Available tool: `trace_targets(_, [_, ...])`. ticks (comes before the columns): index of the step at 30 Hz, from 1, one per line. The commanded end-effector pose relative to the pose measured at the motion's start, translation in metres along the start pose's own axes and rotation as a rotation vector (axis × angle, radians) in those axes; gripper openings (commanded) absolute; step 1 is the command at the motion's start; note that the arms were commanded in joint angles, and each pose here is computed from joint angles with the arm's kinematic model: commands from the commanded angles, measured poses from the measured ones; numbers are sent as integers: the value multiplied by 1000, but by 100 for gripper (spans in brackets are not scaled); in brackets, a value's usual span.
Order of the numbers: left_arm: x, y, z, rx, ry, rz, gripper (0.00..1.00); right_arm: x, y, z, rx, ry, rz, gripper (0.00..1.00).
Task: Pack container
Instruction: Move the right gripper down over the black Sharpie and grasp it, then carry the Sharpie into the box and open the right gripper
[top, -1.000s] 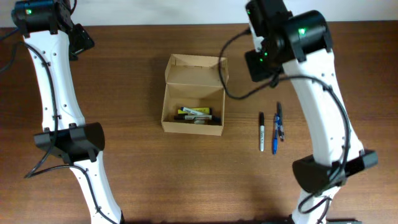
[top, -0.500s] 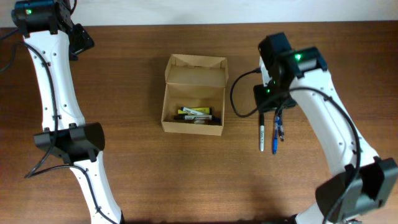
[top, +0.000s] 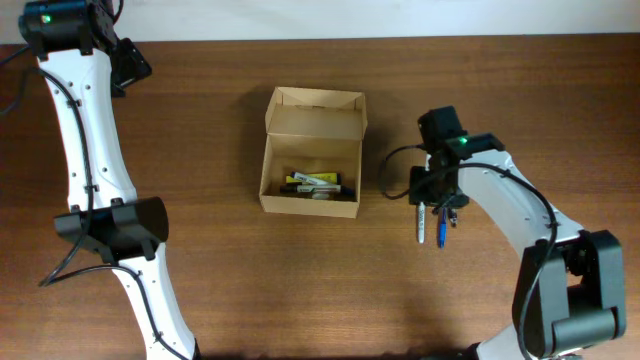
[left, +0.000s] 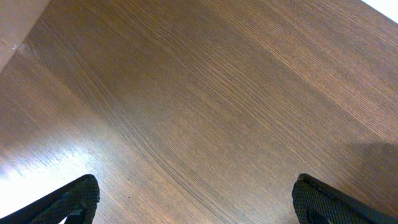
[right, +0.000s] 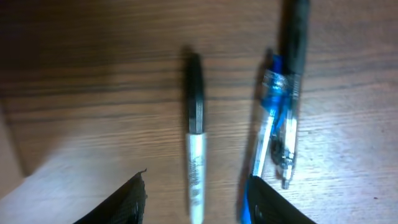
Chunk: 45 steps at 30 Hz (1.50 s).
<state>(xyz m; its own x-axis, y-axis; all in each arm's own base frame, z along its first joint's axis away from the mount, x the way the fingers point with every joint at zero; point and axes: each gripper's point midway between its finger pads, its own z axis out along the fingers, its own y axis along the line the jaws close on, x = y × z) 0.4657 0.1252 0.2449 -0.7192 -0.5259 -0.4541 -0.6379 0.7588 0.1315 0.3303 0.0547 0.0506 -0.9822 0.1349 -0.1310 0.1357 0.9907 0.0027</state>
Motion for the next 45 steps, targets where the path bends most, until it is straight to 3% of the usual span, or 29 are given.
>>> trace_targets(1, [-2,6,-7,-7,-14,1,100,0,-5,4,0,2,43,52])
trace_targets(22, [-2,6,-7,-7,-14,1,100,7,-5,47,30,90,38,51])
trace_targets(28, [-2,6,-7,-7,-14,1,100,14,-7,60,43,131,37,46])
trace_targets(31, [-2,6,-7,-7,-14,1,100,16,-7,66,49,144,36,37])
trace_targets(34, [-2,6,-7,-7,-14,1,100,16,-7,67,48,146,36,12])
trace_targets(36, [-2,6,-7,-7,-14,1,100,15,-6,67,46,142,36,4])
trace_targets(41, [-2,6,-7,-7,-14,1,100,6,4,58,-12,122,-43,4])
trace_targets(45, [-2,6,-7,-7,-14,1,100,-31,17,12,-63,9,-114,4])
